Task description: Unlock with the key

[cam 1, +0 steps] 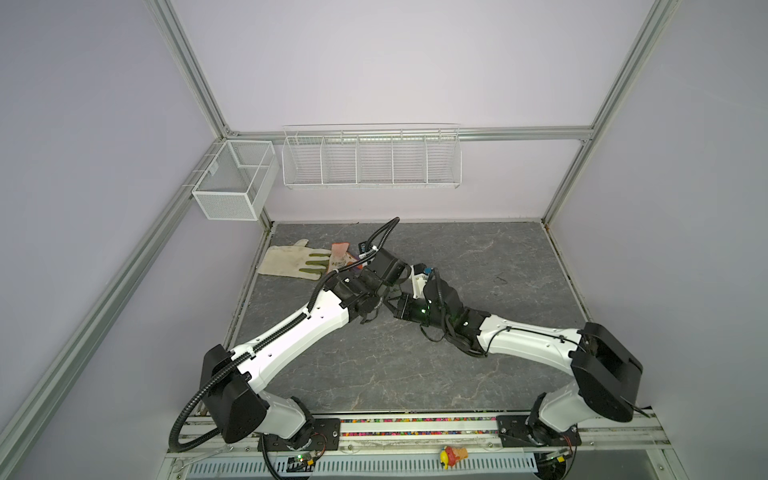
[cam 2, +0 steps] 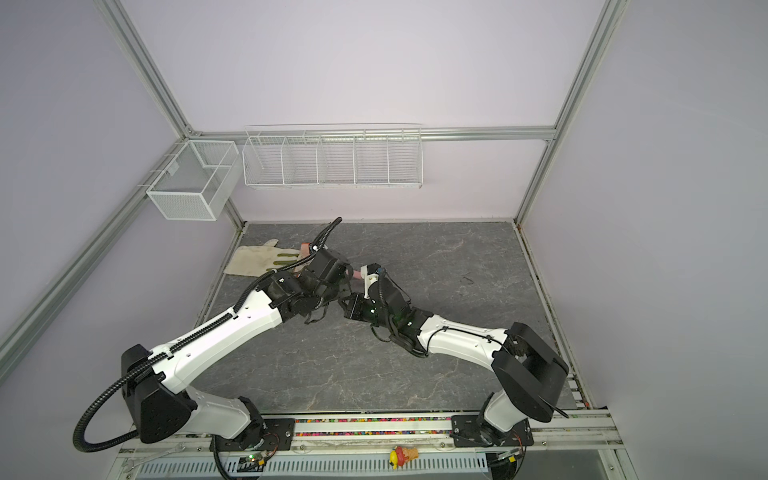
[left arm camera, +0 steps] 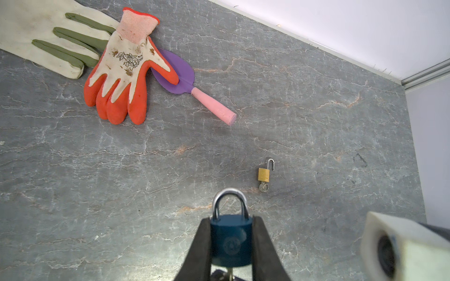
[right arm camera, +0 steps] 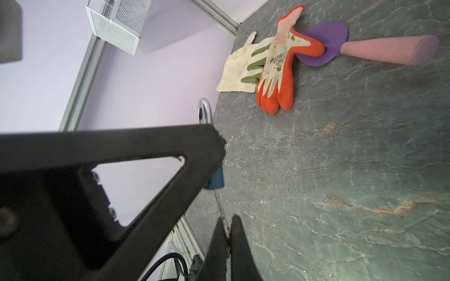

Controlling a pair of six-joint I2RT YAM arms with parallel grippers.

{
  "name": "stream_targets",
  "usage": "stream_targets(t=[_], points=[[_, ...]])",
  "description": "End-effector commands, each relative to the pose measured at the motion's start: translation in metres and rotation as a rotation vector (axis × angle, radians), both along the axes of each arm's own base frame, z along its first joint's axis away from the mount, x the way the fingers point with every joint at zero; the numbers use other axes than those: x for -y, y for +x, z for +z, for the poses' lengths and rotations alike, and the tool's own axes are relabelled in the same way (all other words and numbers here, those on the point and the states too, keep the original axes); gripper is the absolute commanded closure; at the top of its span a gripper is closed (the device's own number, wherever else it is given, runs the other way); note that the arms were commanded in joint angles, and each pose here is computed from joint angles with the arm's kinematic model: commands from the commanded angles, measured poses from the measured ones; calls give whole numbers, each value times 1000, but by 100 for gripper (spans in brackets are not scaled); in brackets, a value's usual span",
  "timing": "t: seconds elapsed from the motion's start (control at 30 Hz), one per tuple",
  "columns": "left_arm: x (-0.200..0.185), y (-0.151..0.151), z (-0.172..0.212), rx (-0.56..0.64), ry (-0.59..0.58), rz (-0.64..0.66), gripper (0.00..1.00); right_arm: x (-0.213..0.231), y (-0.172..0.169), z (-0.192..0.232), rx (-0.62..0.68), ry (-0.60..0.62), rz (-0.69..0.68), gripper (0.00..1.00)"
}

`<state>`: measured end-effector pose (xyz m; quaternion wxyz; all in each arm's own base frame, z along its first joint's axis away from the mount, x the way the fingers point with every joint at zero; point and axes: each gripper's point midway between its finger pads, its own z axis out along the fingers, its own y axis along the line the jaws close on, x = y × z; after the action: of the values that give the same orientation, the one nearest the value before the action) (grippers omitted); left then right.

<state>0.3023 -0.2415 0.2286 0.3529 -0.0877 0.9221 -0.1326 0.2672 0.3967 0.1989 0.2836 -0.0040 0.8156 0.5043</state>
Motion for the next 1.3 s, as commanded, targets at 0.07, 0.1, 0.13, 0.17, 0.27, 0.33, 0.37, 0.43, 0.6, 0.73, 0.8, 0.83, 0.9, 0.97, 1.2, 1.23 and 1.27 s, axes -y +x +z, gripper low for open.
stream_targets(t=[0.07, 0.1, 0.13, 0.17, 0.27, 0.33, 0.37, 0.43, 0.6, 0.73, 0.8, 0.83, 0.9, 0.97, 1.2, 1.23, 1.27], points=[[2, -5, -13, -32, 27, -17, 100, 4, 3, 23, 27, 67, -14, 94], [2, -4, -13, -30, 26, -17, 100, 4, 3, 24, 29, 69, -14, 94], [2, -4, -14, -32, 29, -15, 100, 4, 3, 26, 31, 74, -13, 94], [2, -4, -14, -31, 28, -15, 100, 3, 3, 28, 34, 78, -9, 94], [1, -3, -16, -35, 38, -13, 100, 4, 2, 31, 30, 90, -11, 94], [0, -4, -17, -37, 42, -9, 100, 6, 3, 31, 19, 98, -23, 94], [0, -4, -16, -35, 42, -9, 100, 7, 5, 31, 8, 107, -29, 94], [0, -4, -15, -32, 39, -8, 100, 6, 7, 33, -2, 134, -29, 94], [-2, -6, -10, -20, 24, 6, 100, 5, 10, 29, -47, 143, -41, 94], [1, -7, -8, -19, 0, -3, 100, 3, 12, 27, -62, 145, -42, 94], [3, -8, -9, -26, -11, -7, 100, 2, 12, 30, -56, 153, -35, 94], [4, -9, -10, -29, -20, -8, 100, 1, 12, 31, -54, 154, -34, 94], [7, -9, -8, -24, -41, -15, 100, 0, 11, 31, -54, 156, -30, 94], [7, -8, -6, -20, -44, -14, 100, -1, 11, 32, -48, 159, -25, 94], [2, -7, -1, -5, -26, 1, 100, 2, 7, 28, -43, 130, -20, 94], [1, -7, -1, -2, -23, 2, 100, 3, 6, 26, -44, 128, -19, 94], [1, -6, 0, 0, -21, 1, 100, 3, 6, 25, -44, 126, -22, 94]])
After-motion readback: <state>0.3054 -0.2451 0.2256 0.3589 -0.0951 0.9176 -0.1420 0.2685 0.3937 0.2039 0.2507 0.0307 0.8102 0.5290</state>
